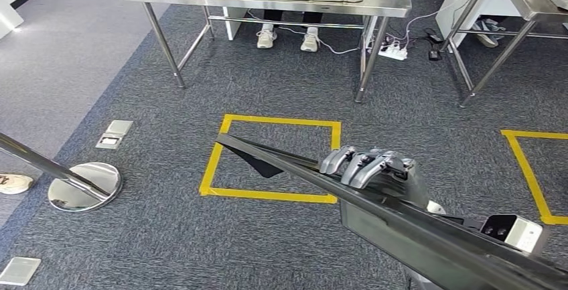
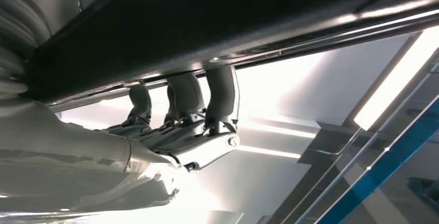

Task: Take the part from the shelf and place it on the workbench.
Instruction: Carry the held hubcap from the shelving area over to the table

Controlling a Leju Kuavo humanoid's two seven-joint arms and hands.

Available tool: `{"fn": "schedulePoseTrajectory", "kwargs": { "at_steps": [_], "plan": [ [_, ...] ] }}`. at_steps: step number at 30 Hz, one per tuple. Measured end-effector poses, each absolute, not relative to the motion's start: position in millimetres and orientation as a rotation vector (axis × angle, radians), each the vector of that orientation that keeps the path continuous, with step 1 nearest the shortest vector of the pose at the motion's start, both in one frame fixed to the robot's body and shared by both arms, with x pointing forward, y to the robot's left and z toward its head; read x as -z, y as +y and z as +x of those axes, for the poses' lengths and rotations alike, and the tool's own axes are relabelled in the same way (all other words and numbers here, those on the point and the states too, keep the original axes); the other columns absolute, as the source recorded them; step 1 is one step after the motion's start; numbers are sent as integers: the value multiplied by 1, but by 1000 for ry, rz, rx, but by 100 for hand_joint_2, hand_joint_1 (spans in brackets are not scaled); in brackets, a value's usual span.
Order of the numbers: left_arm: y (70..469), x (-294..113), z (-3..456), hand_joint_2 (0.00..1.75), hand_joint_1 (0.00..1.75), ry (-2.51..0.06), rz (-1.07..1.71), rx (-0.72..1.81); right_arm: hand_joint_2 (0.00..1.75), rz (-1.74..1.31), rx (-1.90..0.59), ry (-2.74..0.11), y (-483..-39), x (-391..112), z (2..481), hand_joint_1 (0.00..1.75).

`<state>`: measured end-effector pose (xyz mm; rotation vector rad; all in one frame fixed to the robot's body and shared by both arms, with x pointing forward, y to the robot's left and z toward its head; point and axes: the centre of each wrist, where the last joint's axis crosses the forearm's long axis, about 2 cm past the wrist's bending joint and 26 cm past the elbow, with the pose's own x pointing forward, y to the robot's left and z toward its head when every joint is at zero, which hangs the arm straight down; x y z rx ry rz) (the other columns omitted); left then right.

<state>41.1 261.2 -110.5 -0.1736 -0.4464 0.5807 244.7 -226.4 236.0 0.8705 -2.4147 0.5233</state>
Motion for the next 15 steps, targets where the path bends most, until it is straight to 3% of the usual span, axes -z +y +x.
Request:
{"fn": "schedulePoseTrajectory", "kwargs": {
  "at_steps": [15],
  "plan": [
    [262, 111, 40, 175, 0, -441, -173, -578, 175, 866, -515, -2403, -231, -233, 246, 175]
  ]
}}
